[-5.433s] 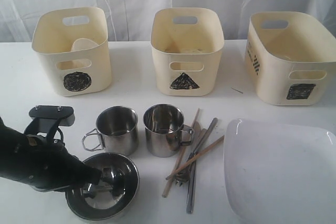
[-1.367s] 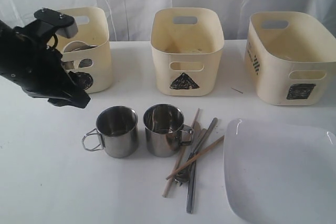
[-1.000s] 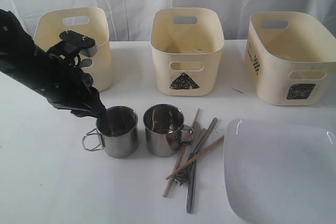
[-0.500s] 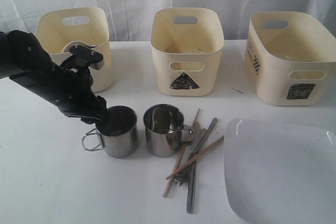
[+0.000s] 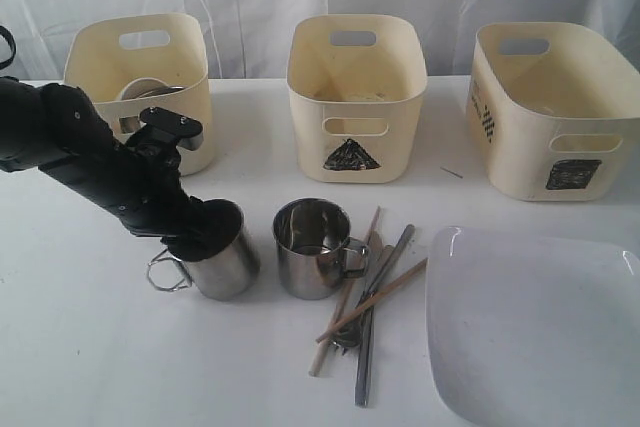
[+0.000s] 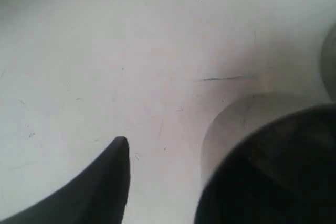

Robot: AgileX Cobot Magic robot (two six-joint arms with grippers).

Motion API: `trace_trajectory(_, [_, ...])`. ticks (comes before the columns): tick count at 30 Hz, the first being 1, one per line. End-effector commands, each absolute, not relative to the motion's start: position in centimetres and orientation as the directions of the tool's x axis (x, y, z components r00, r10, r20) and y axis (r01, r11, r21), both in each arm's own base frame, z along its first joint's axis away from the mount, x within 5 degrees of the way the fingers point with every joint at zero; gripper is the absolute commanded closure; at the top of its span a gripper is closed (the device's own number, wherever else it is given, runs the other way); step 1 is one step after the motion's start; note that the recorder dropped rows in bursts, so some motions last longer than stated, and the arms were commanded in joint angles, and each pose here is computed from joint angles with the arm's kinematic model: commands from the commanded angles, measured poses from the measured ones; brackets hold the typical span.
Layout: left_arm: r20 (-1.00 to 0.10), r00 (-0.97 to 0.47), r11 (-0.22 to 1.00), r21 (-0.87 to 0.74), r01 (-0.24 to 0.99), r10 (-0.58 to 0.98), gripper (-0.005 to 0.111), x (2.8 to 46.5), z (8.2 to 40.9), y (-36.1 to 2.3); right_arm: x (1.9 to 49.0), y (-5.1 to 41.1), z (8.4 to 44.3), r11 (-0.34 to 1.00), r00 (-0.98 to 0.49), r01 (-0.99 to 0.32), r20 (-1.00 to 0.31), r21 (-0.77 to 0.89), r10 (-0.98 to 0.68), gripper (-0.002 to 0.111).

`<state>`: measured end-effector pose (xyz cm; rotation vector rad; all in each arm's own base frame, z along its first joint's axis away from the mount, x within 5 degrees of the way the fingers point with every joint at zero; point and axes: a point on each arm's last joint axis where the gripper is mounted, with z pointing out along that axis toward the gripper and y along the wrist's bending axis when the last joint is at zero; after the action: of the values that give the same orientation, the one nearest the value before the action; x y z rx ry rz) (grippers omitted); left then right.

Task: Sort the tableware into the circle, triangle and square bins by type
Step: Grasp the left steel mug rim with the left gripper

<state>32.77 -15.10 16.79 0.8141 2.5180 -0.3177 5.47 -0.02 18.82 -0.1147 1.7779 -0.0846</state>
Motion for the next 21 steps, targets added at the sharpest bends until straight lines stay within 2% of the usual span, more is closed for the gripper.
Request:
trace_trajectory(1, [-0.498, -0.73, 0.806, -0.099, 0.584, 0.468, 0.074, 32.5, 16.8, -15.4, 5.5, 0.0, 18.7, 0.992, -0.201, -0.034, -0.971, -0.122, -0.127, 0.108])
trace_trajectory(6, [-0.476, -0.747, 0.808, -0.12, 0.577, 0.464, 0.107, 32.3, 16.7, -15.4, 5.5, 0.0, 18.7, 0.992, -0.201, -0.034, -0.971, -0.122, -0.127, 0.108])
trace_trajectory(14, [-0.436, -0.742, 0.778, -0.133, 0.614, 0.51, 0.107, 31.4, 17.5, -15.3, 5.5, 0.0, 18.7, 0.992, -0.201, -0.034, -0.971, -0.122, -0.127, 0.108])
trace_trajectory(18, [-0.466, -0.666, 0.741, -0.033, 0.67, 0.582, 0.107, 31.0, 19.7, -14.5, 5.5, 0.0, 18.7, 0.992, -0.201, -0.034, -0.971, -0.122, -0.127, 0.108])
trace_trajectory(21, [-0.501, -0.646, 0.74, -0.017, 0.673, 0.576, 0.107, 30.4, 21.7, -14.1, 5.5, 0.0, 18.7, 0.992, -0.201, -0.034, -0.971, -0.122, -0.127, 0.108])
